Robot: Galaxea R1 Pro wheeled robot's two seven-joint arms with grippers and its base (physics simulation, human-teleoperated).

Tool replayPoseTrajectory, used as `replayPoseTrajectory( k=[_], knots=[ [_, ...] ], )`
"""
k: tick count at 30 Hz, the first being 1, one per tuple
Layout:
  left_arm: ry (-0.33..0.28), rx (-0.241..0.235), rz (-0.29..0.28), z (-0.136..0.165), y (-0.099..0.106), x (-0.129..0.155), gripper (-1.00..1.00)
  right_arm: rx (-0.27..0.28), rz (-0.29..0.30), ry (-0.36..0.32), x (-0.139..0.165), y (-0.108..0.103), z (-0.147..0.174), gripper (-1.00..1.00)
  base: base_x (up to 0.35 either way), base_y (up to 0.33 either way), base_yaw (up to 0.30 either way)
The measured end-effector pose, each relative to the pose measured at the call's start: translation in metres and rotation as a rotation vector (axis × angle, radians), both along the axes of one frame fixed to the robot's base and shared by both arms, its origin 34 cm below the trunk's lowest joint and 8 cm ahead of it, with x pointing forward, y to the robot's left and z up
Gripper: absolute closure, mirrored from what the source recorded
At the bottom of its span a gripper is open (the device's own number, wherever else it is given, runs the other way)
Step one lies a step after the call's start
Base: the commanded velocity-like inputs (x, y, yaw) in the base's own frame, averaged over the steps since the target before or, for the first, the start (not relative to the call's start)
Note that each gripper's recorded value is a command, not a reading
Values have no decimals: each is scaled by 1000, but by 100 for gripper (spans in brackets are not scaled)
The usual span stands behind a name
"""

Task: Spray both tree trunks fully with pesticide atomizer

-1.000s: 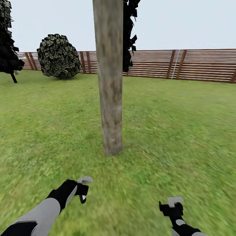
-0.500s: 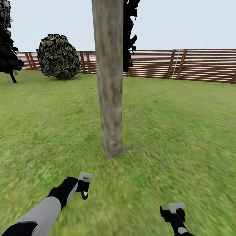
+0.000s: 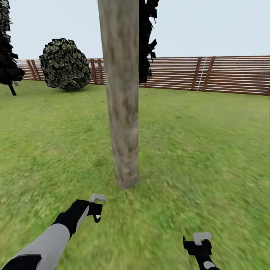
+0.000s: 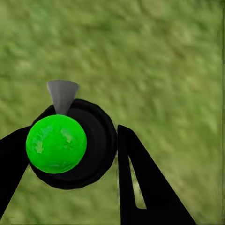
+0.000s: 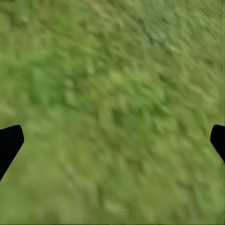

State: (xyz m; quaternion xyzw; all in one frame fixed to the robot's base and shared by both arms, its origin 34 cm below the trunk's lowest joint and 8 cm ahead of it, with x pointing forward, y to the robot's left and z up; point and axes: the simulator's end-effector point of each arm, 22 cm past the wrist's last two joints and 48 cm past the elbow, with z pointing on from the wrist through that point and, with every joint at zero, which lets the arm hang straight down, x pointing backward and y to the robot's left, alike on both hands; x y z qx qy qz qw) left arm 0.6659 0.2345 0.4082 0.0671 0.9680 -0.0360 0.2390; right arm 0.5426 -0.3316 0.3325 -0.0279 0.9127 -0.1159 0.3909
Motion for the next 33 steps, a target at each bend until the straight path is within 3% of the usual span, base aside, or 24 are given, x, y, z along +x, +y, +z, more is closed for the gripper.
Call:
replayPoseTrajectory(
  k=[6, 7, 21, 25, 28, 31, 33],
  knots=[
    [-1, -1, 0, 0, 0, 0, 100, 0, 0, 0, 0, 0, 0, -100, 233, -139, -206],
    [3, -54, 45, 0, 0, 1, 100, 2, -174, -8, -11, -42, 1, -100, 0, 0, -17],
    [-2, -64, 52, 1, -2, 2, 100, 10, -180, -6, -12, -40, 0, -100, -81, -59, -2],
    [1, -78, 43, 6, -13, 6, 100, 16, -172, -8, -11, -36, 0, -100, -15, -2, 0],
    [43, -87, 38, 13, -24, 8, 100, 17, -172, -9, -11, -36, 0, -100, -1, 0, 0],
    [49, -59, 46, 21, -8, 16, 100, 15, -173, -9, -11, -38, 0, -100, 0, 0, 0],
    [86, -2, 80, 24, 40, 16, 100, 14, -173, -9, -11, -39, 1, -100, 0, 0, 0]
  ],
)
